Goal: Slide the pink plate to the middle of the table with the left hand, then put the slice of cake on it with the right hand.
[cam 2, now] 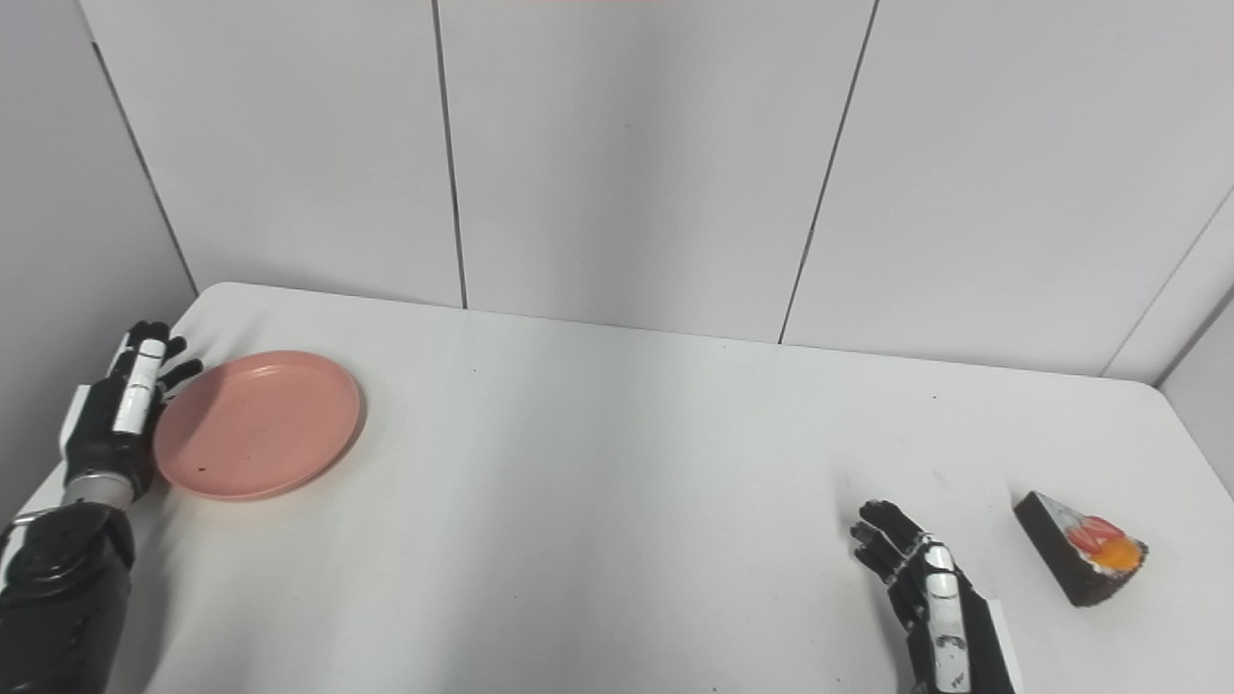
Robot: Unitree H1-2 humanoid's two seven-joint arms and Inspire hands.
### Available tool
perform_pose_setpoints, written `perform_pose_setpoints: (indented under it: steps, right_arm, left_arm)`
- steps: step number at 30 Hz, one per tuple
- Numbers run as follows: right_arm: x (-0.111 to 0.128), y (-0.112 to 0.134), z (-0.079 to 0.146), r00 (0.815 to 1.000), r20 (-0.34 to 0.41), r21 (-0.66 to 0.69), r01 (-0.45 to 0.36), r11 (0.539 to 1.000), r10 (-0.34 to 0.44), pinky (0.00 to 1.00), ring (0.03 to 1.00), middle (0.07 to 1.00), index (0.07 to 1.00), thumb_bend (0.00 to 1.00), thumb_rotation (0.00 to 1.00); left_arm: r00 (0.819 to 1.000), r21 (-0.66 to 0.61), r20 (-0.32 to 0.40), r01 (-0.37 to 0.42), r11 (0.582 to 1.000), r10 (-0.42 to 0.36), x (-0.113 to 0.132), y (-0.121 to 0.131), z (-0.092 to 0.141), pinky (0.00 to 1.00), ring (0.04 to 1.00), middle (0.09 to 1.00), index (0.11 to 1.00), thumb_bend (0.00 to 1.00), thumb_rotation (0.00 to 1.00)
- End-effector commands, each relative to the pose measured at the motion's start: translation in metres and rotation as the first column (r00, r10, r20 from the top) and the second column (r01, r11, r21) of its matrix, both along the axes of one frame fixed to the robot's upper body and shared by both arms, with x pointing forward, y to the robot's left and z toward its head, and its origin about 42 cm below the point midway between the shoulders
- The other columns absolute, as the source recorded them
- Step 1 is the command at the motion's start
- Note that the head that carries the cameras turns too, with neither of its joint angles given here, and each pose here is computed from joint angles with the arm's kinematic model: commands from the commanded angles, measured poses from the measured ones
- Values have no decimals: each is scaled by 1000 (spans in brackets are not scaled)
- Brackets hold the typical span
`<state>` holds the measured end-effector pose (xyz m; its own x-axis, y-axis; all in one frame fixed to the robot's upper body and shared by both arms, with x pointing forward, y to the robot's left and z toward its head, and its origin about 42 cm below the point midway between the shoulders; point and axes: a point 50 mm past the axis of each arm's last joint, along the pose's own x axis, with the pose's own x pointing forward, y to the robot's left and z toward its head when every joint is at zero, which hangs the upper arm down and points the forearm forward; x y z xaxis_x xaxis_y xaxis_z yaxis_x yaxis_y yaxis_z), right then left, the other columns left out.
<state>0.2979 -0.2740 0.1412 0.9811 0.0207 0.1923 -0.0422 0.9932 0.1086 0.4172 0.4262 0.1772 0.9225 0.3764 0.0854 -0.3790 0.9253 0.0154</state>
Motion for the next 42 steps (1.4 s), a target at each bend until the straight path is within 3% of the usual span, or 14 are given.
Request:
perform_pose_setpoints:
  steps: [1,12,17,29,42]
  right_arm:
    - [2,-2,13,999,41,-22,-2,1000,3,843,811,816,736,695,920]
    - [3,2,13,999,45,-27,1,1000,0,836,806,806,726,670,921]
    - [4,4,10,999,46,-25,1,1000,0,837,808,806,718,672,910]
    - [9,13,1,999,40,-5,-18,1000,18,837,802,803,701,692,885]
    - [11,18,1,999,44,-6,-14,1000,14,831,803,806,707,677,881]
  left_arm:
    - [998,-5,55,21,1000,-21,4,-6,15,694,806,879,951,827,809]
    - [988,-46,103,120,992,-114,7,-39,22,676,786,849,937,844,783]
    - [981,-57,112,165,985,-158,12,-65,26,683,795,850,949,814,823]
    - [972,4,17,233,973,-233,22,-112,19,646,792,851,932,776,890]
    - [951,-44,-2,310,950,-311,17,-158,12,655,792,838,921,737,888]
